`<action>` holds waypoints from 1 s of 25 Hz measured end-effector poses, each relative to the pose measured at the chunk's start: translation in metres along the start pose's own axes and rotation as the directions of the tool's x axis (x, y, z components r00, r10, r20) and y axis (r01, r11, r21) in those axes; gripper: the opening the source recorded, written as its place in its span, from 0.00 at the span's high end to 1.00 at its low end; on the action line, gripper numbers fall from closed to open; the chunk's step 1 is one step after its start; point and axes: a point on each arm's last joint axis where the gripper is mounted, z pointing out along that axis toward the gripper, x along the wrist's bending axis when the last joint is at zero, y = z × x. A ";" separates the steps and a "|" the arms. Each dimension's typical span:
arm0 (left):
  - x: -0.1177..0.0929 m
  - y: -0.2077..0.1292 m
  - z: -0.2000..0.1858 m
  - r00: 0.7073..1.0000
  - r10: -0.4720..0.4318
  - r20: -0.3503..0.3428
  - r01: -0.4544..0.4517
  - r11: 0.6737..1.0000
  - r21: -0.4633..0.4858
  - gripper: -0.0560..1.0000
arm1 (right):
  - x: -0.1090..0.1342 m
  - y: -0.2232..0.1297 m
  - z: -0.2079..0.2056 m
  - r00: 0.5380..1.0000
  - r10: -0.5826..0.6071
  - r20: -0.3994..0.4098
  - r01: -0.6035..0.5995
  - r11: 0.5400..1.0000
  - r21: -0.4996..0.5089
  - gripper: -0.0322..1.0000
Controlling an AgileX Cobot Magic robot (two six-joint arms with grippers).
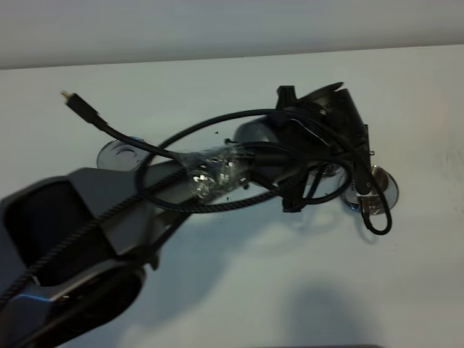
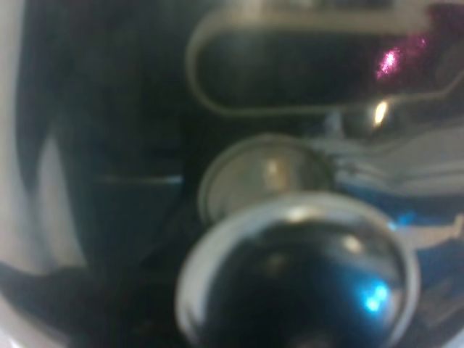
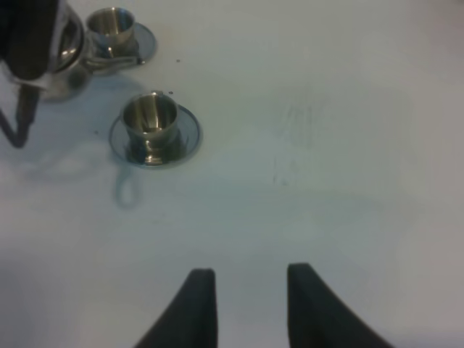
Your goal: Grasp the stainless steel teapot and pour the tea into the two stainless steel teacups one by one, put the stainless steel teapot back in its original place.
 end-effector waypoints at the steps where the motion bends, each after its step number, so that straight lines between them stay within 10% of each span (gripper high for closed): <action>1: 0.000 0.003 0.000 1.000 0.006 -0.003 -0.006 1.000 0.005 0.74 | 0.000 0.000 0.000 1.000 0.000 0.000 0.000 1.000 0.000 0.74; 25: 0.001 0.012 -0.009 0.964 0.236 -0.119 -0.226 0.969 0.098 0.74 | 0.000 0.000 0.000 1.000 0.000 0.000 0.000 1.000 0.000 0.74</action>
